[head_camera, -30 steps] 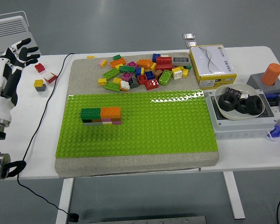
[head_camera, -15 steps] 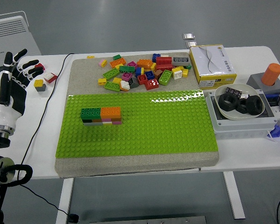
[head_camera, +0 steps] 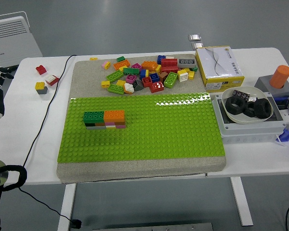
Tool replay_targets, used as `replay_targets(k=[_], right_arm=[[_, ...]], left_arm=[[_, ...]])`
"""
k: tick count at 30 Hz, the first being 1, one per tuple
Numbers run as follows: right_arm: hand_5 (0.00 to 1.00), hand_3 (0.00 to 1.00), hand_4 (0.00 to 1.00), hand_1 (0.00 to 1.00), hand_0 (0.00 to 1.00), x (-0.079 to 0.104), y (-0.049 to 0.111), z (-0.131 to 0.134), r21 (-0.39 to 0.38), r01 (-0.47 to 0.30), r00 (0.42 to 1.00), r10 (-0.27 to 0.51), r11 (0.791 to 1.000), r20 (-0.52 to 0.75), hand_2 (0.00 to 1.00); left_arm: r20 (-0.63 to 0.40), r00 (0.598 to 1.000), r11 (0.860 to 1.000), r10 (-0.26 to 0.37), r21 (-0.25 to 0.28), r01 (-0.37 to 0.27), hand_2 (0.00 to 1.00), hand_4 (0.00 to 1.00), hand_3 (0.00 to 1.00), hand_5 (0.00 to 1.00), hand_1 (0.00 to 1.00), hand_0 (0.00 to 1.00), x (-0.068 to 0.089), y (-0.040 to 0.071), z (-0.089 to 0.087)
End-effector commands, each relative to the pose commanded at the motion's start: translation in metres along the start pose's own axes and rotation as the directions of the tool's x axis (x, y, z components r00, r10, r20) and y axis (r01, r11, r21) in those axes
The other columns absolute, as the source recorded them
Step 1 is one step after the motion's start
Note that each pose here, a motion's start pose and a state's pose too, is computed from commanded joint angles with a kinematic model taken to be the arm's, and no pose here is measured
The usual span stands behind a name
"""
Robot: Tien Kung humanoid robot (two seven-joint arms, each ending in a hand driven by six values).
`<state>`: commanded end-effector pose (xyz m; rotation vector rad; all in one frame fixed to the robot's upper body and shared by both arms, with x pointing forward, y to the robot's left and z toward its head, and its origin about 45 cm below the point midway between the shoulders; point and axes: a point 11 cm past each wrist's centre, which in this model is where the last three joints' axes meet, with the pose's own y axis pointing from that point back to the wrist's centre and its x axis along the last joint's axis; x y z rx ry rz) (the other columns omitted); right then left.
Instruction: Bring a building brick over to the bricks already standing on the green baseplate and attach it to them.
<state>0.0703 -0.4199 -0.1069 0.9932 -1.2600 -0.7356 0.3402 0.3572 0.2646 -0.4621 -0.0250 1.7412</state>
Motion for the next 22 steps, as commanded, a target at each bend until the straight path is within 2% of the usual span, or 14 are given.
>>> replay_targets(k=[7,9,10,15,16,22], right_arm=[[0.998,0.77,0.858,0.672,0.705,0.008,-0.001,0.001,-0.006,-0.018,1.0,0.018,1.0,-0.012,0.745],[0.998,0.77,0.858,0.672,0.705,0.009,-0.001,0.002,-0.008,-0.02,1.0,0.02,1.0,-0.016,0.745],[0.998,0.772,0.854,0.673,0.703,0.009,-0.001,0.003,-0.009,-0.021,1.0,0.021,1.0,-0.018,0.746],[0.998,0.772,0.854,0.673,0.703,0.01,-0.001,0.005,-0.016,-0.023,0.999,0.022,1.0,-0.028,0.746],[0.998,0.772,0.85,0.676,0.704,0.01,-0.001,0.006,-0.017,-0.023,0.999,0.022,1.0,-0.031,0.747],[0.998,0.772,0.85,0.676,0.704,0.008,-0.001,0.008,-0.021,-0.021,0.999,0.02,1.0,-0.044,0.747]], left_arm=[[-0.005,0.999,0.998,0.038,-0.054,-0.038,0.255,0.974,0.737,0.748,0.231,0.626,0.009,-0.004,0.008],[-0.015,0.999,0.998,0.035,-0.058,-0.036,0.255,0.974,0.737,0.748,0.231,0.626,0.01,-0.004,0.009],[-0.019,0.999,0.998,0.033,-0.059,-0.034,0.252,0.998,0.703,0.76,0.214,0.55,0.011,-0.004,0.009],[-0.04,0.999,0.999,0.018,-0.048,-0.02,0.252,0.998,0.703,0.76,0.214,0.55,0.013,-0.003,0.006],[-0.043,0.999,0.999,0.014,-0.04,-0.016,0.271,0.998,0.496,0.772,0.242,0.517,0.014,-0.003,0.005],[-0.061,0.998,1.0,-0.011,0.013,0.012,0.271,0.998,0.496,0.772,0.242,0.517,0.015,-0.002,-0.003]])
